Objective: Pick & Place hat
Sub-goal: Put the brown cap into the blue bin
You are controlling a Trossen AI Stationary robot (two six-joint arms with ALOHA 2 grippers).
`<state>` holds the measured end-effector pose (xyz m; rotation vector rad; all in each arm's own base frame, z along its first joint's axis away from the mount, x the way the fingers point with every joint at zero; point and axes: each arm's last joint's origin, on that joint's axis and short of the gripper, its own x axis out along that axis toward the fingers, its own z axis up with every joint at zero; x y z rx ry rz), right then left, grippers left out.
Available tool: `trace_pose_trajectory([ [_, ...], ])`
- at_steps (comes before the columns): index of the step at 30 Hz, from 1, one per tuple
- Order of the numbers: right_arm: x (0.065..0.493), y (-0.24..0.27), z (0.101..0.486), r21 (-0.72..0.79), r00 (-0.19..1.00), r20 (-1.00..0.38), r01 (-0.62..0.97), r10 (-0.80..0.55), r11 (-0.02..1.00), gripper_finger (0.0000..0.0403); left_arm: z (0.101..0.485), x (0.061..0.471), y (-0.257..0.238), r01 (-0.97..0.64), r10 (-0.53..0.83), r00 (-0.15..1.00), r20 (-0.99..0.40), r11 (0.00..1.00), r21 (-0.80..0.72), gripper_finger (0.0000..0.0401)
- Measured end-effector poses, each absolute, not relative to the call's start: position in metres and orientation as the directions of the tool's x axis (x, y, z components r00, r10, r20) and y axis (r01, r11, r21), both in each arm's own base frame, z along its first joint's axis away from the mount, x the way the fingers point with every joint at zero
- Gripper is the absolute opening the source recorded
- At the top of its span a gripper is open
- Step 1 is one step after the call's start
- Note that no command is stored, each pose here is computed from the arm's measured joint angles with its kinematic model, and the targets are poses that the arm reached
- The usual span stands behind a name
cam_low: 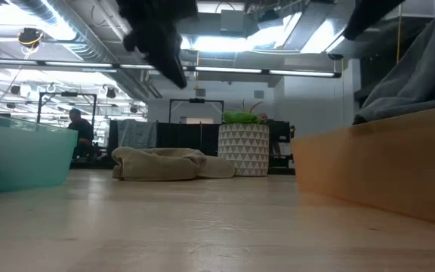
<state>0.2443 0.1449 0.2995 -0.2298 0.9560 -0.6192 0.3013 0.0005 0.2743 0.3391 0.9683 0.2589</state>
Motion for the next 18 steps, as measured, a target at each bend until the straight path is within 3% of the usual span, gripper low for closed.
trace_pose_trajectory([
  [5, 0.235, 0.145, 0.287, -0.407, 0.410, -0.705, 0.435, -0.579, 0.803, 0.0172, 0.258, 0.311, 0.020, -0.027, 0.384, 0.480, -0.788, 0.905, 0.425, 0.0114],
  [11, 0.232, 0.153, 0.283, -0.329, 0.426, -0.732, 0.462, -0.531, 0.824, 0.0172, 0.249, 0.311, 0.043, 0.068, 0.299, 0.450, -0.842, 0.928, 0.366, 0.0177],
  [18, 0.223, 0.170, 0.281, -0.295, 0.480, -0.731, 0.420, -0.486, 0.858, 0.0172, 0.227, 0.312, 0.060, 0.185, 0.265, 0.333, -0.905, 0.923, 0.339, 0.0211],
])
